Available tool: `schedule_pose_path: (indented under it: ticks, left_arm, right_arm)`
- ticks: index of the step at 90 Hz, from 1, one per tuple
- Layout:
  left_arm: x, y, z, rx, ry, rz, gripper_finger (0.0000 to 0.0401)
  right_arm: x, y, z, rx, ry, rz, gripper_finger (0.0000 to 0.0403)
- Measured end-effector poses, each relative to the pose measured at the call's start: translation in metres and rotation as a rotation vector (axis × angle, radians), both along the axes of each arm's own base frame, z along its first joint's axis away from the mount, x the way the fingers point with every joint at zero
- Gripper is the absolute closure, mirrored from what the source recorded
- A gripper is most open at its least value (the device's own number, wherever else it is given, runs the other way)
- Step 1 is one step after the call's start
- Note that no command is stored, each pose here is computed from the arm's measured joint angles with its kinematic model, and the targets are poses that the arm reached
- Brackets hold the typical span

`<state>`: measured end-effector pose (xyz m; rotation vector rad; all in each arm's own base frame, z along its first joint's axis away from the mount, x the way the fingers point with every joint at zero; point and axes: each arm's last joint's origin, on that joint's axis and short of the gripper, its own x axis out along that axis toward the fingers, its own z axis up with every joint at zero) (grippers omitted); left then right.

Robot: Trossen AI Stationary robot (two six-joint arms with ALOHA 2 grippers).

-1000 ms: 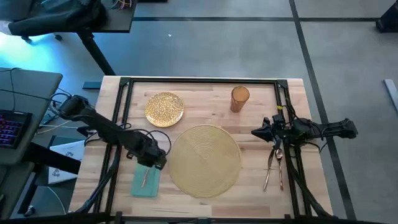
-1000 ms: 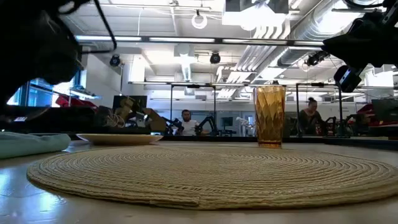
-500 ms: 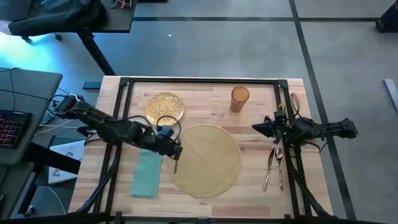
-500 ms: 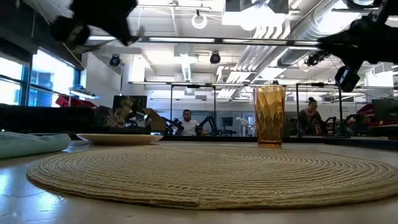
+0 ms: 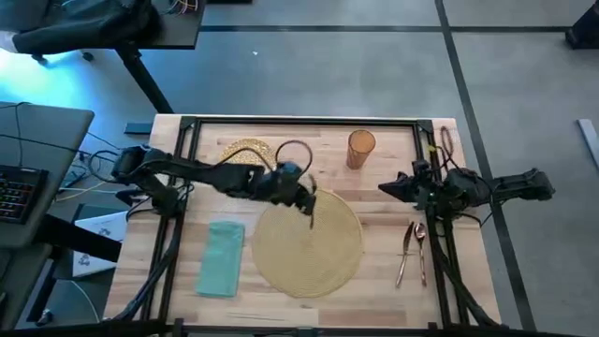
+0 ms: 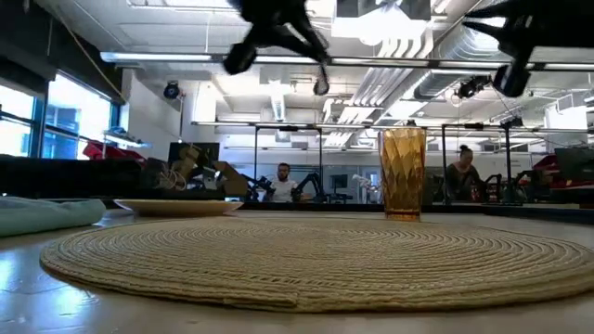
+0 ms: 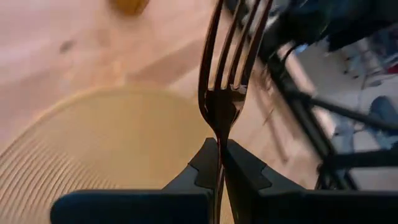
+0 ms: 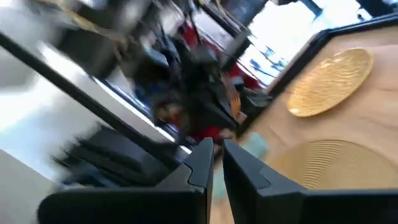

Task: Set table place
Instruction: Put the fork to the left of the knife

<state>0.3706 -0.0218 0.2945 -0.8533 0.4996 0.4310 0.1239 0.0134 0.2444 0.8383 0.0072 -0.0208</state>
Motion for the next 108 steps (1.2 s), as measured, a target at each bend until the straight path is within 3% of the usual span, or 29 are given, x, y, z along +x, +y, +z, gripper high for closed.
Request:
schedule_pose_path:
  ticks: [10,28,49,79,92,108]
  left_arm:
    - [0.012,0.013,0.009,0.024,-0.029,-0.002,0.0401]
    - [0.02,0.023,0.022,0.034,-0.072,-0.001,0.0401]
    - [0.02,0.024,0.027,0.032,-0.102,0.003,0.0401]
    - [0.02,0.018,0.027,0.032,-0.107,-0.016,0.0401]
    - [0.02,0.015,0.027,0.032,-0.107,-0.021,0.0401]
    - [0.02,0.015,0.027,0.034,-0.104,-0.021,0.0401]
  right_arm:
    - [0.026,0.005,0.013,-0.01,0.166,0.037,0.0367]
    - [0.082,0.013,0.032,-0.154,0.337,0.066,0.0301]
    - [0.127,0.016,0.043,-0.286,0.6,-0.045,0.0279]
    - [0.158,0.02,0.038,-0.324,0.654,-0.051,0.0279]
    - [0.16,0.02,0.035,-0.321,0.667,-0.052,0.0299]
    - [0.16,0.02,0.035,-0.321,0.668,-0.05,0.039]
